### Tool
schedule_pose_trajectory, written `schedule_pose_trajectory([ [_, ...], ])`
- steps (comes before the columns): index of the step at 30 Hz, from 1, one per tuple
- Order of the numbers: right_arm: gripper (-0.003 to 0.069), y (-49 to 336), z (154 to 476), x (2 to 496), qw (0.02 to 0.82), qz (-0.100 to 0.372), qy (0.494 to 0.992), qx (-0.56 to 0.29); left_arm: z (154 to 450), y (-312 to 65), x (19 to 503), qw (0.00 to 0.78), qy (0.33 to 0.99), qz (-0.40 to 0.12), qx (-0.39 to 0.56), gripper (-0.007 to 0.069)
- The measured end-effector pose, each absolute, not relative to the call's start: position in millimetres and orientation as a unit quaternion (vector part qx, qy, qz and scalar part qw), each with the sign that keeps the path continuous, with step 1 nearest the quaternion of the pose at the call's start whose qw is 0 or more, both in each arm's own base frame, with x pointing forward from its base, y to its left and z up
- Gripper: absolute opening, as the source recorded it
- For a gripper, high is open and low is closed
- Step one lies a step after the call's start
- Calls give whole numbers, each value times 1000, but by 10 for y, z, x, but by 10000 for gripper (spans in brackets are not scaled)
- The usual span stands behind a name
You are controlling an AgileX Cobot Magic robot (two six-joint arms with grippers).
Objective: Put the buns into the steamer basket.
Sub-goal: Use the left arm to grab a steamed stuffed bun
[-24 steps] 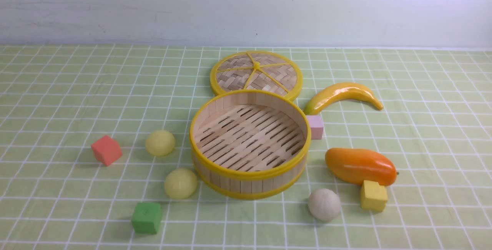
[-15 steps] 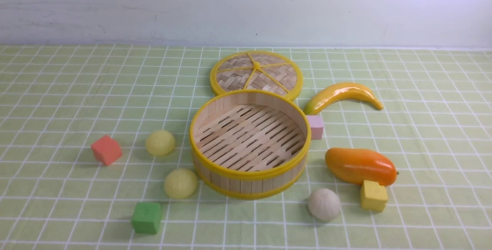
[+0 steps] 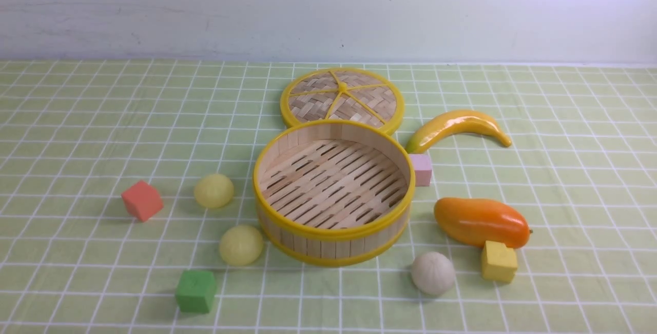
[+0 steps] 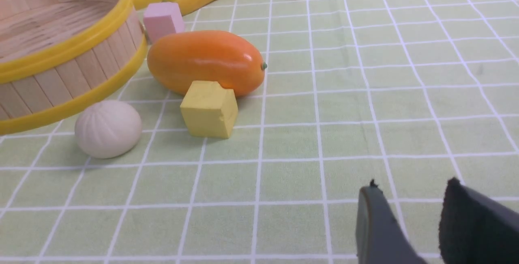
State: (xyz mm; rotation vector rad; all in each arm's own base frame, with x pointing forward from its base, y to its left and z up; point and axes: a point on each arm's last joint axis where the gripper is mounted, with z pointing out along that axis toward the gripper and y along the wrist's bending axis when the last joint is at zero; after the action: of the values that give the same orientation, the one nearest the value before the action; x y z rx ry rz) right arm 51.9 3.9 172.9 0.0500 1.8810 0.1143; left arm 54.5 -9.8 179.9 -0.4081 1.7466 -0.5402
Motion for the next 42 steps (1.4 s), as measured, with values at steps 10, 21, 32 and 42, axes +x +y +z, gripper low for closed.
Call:
schedule_pose_trajectory([
  [10,239,39,1729,519,588,49,807,21,2092,-64,554,603,603,-411,-323,216],
  [21,239,39,1729,519,588,49,807,21,3055,-239,551,552,750,-322,-172,-13],
  [32,239,39,1729,519,588,49,807,21,2920,-438,1712,235,953,-189,-25,-13],
  [42,239,39,1729,519,588,49,807,21,2764,-1192,2227,184,960,-182,102,-13],
])
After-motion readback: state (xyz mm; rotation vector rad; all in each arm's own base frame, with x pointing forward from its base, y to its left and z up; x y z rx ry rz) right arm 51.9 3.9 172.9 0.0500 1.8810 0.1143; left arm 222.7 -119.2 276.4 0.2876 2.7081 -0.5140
